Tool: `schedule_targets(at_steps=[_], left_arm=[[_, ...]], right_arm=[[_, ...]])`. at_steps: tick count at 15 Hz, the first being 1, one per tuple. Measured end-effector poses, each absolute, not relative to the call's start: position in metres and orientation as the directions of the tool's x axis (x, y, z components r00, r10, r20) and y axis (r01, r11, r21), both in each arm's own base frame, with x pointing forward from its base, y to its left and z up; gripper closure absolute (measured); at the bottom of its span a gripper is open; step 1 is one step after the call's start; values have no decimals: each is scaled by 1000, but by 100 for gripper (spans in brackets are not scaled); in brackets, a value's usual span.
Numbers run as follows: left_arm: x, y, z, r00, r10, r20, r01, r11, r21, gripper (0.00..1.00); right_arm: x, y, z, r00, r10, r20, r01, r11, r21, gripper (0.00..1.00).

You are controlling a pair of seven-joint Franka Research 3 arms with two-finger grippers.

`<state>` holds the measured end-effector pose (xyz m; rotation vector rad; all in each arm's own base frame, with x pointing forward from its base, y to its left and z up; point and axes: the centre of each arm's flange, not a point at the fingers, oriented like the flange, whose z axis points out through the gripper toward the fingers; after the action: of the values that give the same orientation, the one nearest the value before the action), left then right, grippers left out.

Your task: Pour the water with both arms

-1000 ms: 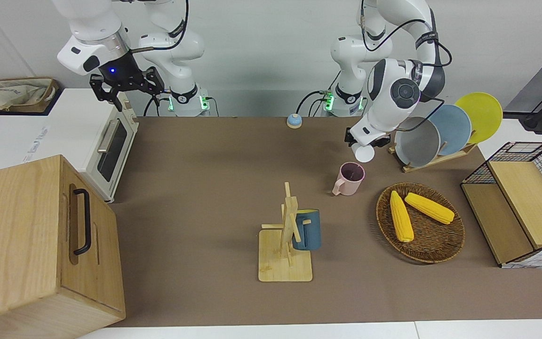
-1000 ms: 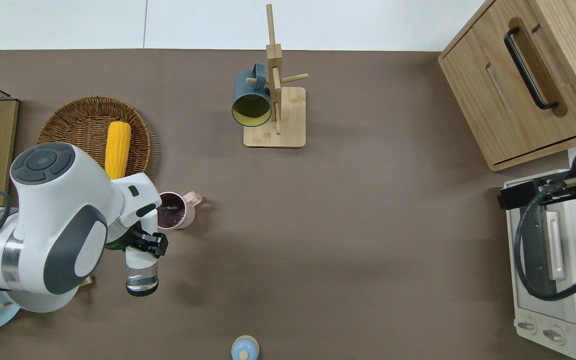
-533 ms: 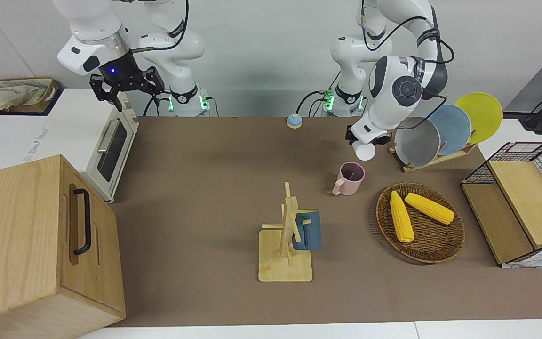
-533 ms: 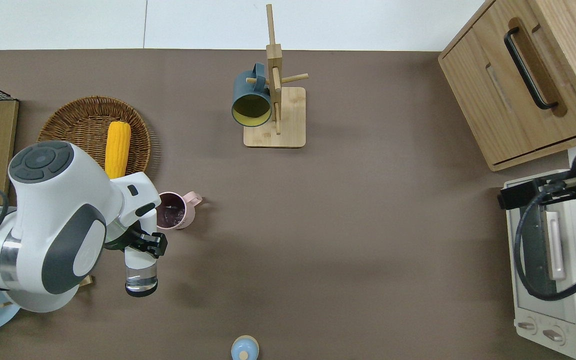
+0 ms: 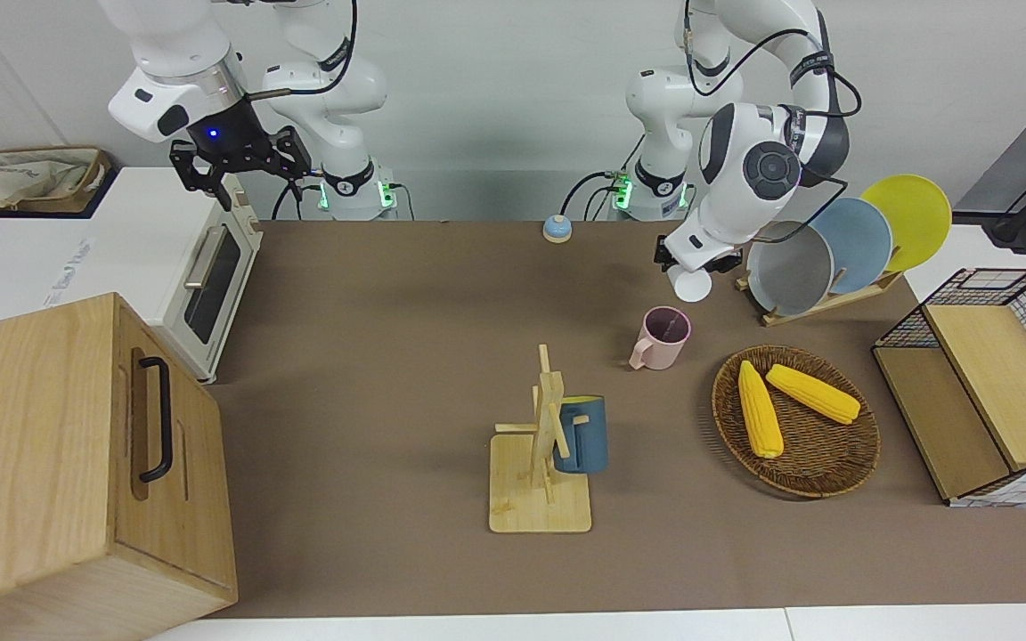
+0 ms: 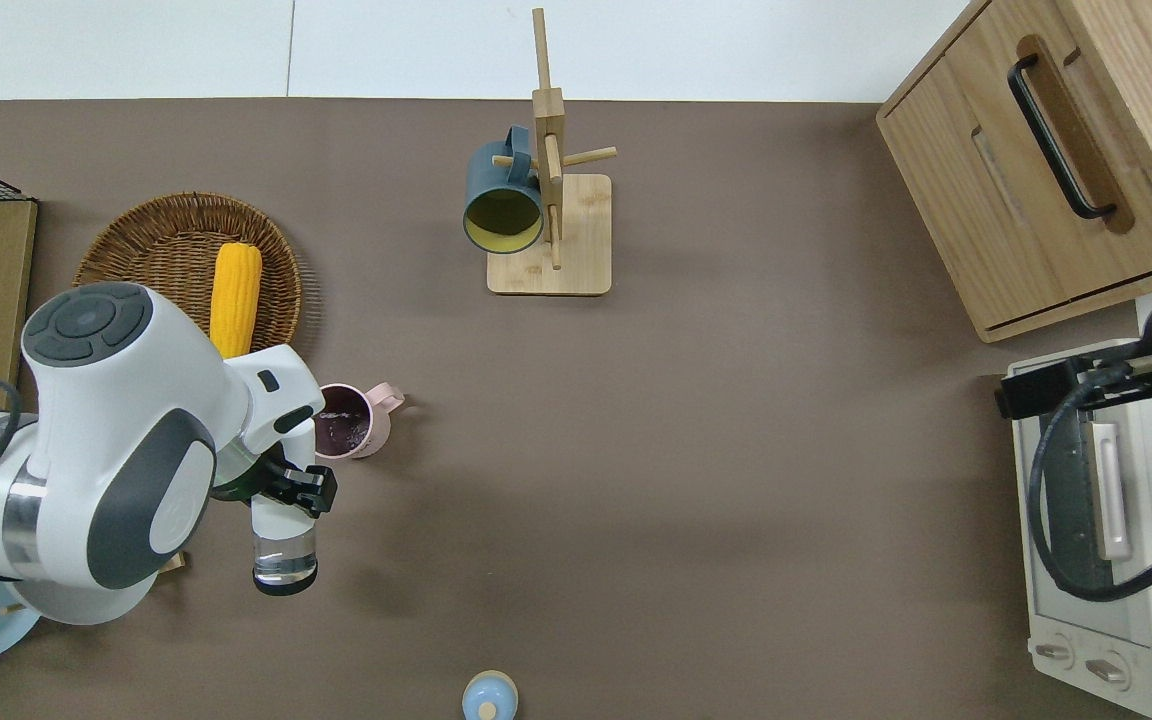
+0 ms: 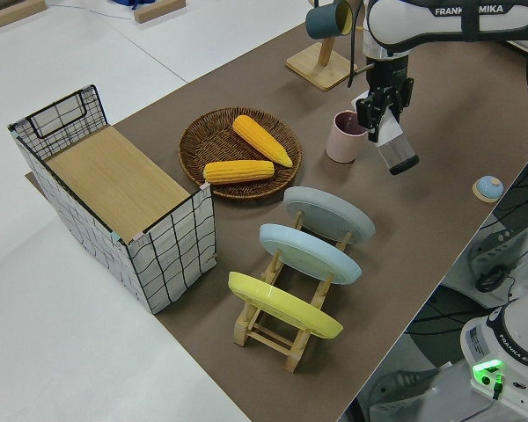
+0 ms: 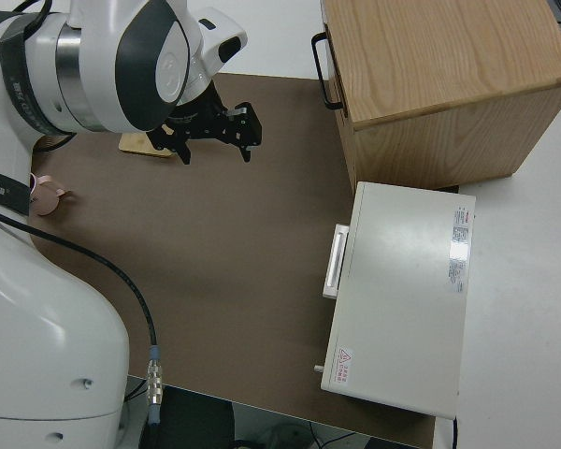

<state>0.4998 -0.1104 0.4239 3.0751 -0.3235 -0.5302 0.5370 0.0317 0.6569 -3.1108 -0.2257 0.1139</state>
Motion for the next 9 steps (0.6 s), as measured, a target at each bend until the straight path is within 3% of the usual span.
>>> schedule_targets(at_steps=[9], left_arm=[[497,-112,423,925,-158,-347,-160,-987,22,37]], right_arm=[[537,32,657,987,145,-71,143,-989,-26,1]])
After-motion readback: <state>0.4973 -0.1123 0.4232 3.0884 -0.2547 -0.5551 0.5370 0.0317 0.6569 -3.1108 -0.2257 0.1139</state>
